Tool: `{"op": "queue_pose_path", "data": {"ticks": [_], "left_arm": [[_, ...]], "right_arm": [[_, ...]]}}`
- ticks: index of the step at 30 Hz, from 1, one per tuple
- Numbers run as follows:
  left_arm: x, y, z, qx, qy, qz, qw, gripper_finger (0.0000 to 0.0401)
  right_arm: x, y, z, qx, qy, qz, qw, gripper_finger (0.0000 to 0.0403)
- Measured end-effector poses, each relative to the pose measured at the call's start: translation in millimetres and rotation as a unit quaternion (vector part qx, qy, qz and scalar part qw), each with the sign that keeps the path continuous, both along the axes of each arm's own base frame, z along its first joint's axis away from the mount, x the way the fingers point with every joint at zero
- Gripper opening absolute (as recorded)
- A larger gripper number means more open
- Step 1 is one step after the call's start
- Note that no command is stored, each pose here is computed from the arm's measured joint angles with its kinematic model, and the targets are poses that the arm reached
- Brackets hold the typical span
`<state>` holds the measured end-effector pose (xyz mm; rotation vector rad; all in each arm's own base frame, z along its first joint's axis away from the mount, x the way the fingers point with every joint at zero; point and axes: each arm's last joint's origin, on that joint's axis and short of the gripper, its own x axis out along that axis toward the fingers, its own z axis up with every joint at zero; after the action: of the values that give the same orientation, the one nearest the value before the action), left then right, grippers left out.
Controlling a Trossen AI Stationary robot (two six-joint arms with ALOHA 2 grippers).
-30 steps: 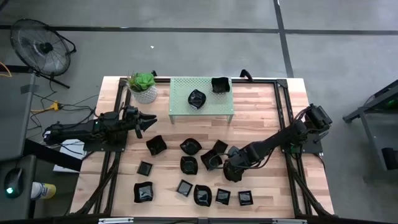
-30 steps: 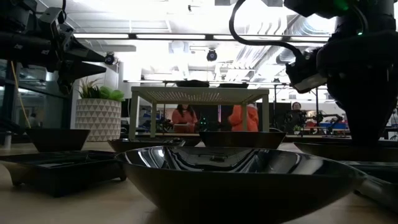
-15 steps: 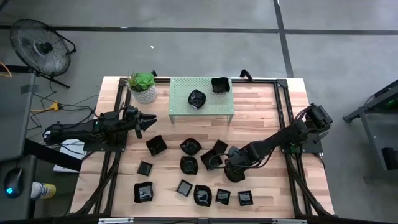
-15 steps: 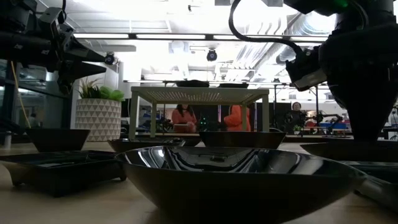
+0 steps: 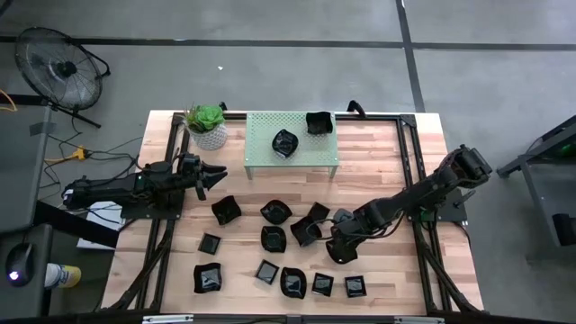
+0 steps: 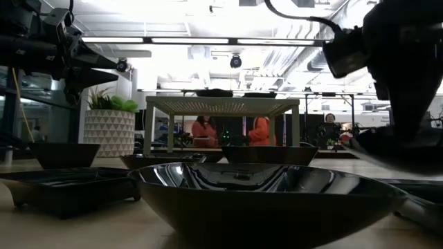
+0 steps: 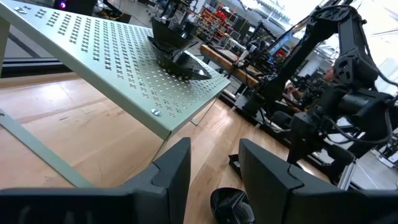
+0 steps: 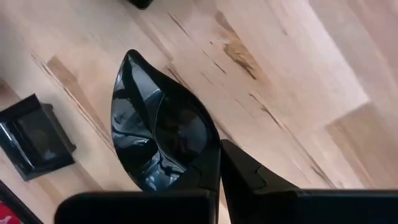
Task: Pick & Place Mini shaped plates
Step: Stack the leaf shaped plate on top of the leaf shaped plate on the shelf
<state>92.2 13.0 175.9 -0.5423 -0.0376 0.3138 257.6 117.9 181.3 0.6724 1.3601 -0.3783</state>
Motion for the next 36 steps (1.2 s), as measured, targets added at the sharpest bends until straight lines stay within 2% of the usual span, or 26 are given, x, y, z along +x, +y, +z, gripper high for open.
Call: {"op": "queue_pose_path", "data": {"ticks": [10, 18, 27, 36], "left_arm": [[0, 0, 0, 0.000, 0.000, 0.000, 1.000, 0.0133], [0, 0, 0, 0.000, 0.000, 0.000, 1.000, 0.0133], [0, 0, 0, 0.000, 0.000, 0.000, 1.000, 0.0134], [0, 0, 0, 0.000, 0.000, 0.000, 1.000, 0.0134]], "right_arm": [[15, -8, 54, -0.038, 0.005, 0.027, 0.999, 0.0001], [37, -34, 98, -0.080, -0.061, 0.019, 0.995, 0.0000], [58, -71, 129, -0.096, -0.139, -0.025, 0.985, 0.0000], [75, -113, 149, -0.081, -0.205, -0.123, 0.968, 0.0000]]}}
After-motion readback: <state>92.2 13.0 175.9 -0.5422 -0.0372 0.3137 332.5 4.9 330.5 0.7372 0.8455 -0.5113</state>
